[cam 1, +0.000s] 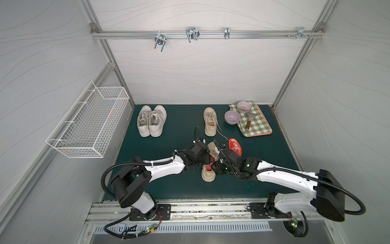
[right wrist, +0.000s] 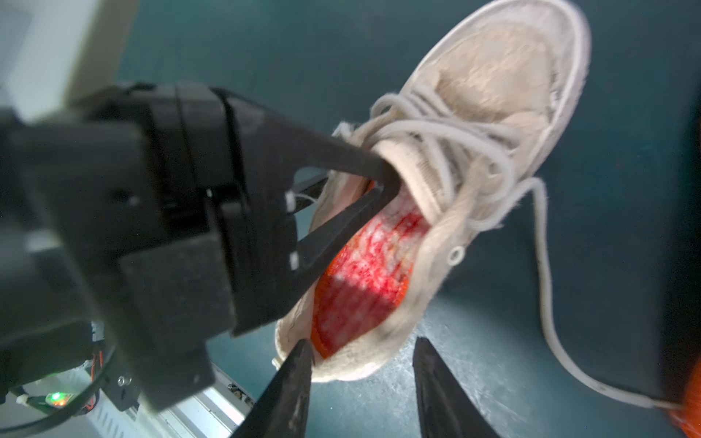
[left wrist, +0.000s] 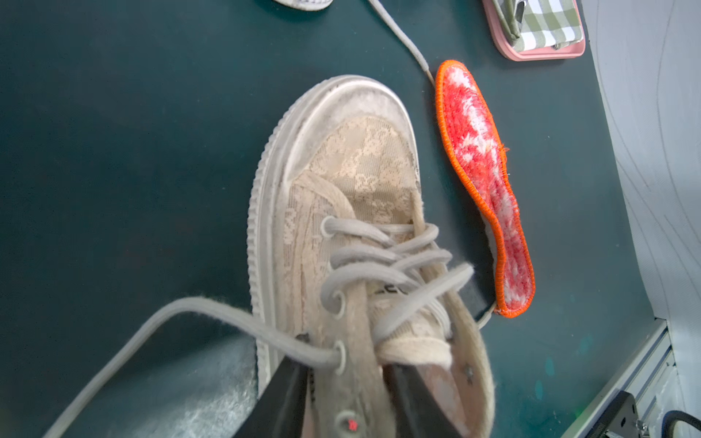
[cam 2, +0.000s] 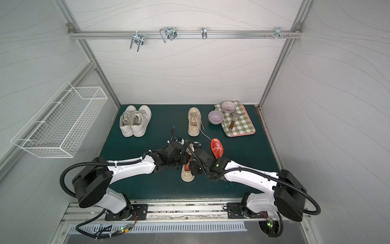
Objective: Remove the insole from the shoe
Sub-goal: Adjust the shoe at the center of the board, then remove the insole from the shoe, then place the shoe at the center of the board, then place the insole at the center of the board.
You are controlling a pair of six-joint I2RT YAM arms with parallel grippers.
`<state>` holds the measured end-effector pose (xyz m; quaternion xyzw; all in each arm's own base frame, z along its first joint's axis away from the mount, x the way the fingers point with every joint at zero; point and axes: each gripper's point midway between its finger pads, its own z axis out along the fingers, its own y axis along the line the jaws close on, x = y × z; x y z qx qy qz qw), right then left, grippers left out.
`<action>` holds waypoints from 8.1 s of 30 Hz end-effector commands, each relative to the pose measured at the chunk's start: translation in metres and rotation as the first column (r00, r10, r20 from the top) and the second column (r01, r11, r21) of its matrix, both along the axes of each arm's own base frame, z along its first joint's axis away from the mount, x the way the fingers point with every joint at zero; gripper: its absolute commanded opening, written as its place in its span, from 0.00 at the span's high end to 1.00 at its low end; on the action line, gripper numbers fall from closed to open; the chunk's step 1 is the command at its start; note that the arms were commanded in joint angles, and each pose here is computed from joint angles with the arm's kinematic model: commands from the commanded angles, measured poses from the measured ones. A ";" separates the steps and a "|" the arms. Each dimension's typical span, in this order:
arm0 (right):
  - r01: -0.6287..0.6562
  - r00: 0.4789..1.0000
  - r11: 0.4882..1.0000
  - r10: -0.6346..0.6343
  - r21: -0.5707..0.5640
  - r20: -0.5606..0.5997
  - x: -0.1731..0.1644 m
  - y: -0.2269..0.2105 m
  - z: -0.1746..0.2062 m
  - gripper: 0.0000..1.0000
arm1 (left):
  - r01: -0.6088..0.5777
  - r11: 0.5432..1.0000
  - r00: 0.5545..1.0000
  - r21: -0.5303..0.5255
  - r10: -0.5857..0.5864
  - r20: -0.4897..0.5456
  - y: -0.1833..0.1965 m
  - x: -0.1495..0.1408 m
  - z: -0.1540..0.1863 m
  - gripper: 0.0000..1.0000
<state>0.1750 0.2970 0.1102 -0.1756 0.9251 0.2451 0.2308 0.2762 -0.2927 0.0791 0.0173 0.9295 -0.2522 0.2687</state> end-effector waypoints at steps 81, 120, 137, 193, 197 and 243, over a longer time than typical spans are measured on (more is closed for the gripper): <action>0.107 0.994 0.973 -0.108 -0.206 0.010 0.045 0.013 -0.050 1.00 | -0.021 0.999 1.000 -0.039 0.020 -0.015 0.017 -0.003 -0.005 1.00; -0.004 0.992 1.000 0.003 0.007 0.128 0.020 0.017 0.021 1.00 | -0.070 0.978 0.984 0.198 0.101 -0.149 0.036 0.000 -0.057 0.92; -0.171 0.946 0.971 0.115 0.165 0.303 -0.015 0.007 0.064 1.00 | -0.113 0.968 0.984 0.224 0.140 -0.112 0.050 0.003 -0.056 1.00; 0.236 0.938 0.970 -0.242 0.053 0.247 -0.002 -0.115 0.022 1.00 | -0.193 0.960 0.981 0.203 0.183 0.071 0.134 0.277 0.055 1.00; 0.246 0.938 0.968 -0.251 0.051 0.238 -0.002 -0.117 0.018 1.00 | -0.150 0.965 0.989 0.217 0.144 0.043 0.127 0.289 0.040 1.00; 0.191 0.978 0.920 -0.207 -0.343 -0.009 0.098 -0.068 -0.057 0.59 | -0.445 0.892 0.893 -0.080 0.449 0.036 0.157 0.071 0.067 0.26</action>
